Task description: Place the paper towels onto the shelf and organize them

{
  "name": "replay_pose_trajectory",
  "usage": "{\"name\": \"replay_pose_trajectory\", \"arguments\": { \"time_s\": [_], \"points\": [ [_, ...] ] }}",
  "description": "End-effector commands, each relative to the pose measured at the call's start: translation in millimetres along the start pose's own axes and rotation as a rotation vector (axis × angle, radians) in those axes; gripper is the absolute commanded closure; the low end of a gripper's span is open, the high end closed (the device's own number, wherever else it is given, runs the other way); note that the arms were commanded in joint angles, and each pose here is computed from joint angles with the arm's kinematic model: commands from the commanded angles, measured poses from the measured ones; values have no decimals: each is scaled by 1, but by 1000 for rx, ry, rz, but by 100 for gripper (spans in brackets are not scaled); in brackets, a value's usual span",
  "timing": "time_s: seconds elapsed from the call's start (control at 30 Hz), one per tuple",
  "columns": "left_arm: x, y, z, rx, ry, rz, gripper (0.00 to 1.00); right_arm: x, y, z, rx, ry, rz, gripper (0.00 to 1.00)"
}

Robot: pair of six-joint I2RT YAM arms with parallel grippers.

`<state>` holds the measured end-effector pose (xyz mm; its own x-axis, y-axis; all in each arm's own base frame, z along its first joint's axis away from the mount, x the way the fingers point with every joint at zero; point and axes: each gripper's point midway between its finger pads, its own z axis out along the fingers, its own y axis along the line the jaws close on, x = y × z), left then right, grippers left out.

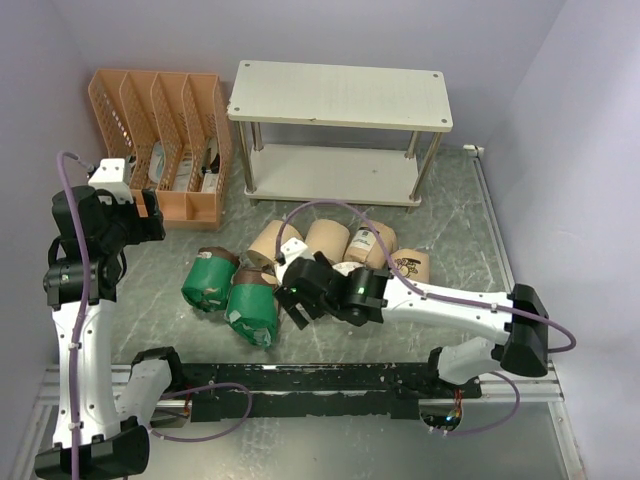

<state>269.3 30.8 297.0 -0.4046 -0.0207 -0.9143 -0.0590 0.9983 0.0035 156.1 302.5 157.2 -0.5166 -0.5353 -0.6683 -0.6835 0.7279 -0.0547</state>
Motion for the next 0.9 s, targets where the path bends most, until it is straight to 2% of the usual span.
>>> {"name": "replay_pose_trajectory", "arguments": {
  "time_s": [0.0, 0.33, 0.67, 0.87],
  "points": [
    [-2, -3, -1, 25, -20, 9, 6, 1, 8, 12, 47, -2, -44, 18],
    [-2, -4, -3, 29, -21, 12, 7, -15, -9, 24, 243, 24, -161, 14],
    [-1, -4, -3, 28, -22, 15, 7, -17, -1, 48, 253, 57, -256, 13],
    [0, -2, -3, 22, -21, 16, 6, -28, 0, 56, 254, 36, -293, 12]
  ]
}}
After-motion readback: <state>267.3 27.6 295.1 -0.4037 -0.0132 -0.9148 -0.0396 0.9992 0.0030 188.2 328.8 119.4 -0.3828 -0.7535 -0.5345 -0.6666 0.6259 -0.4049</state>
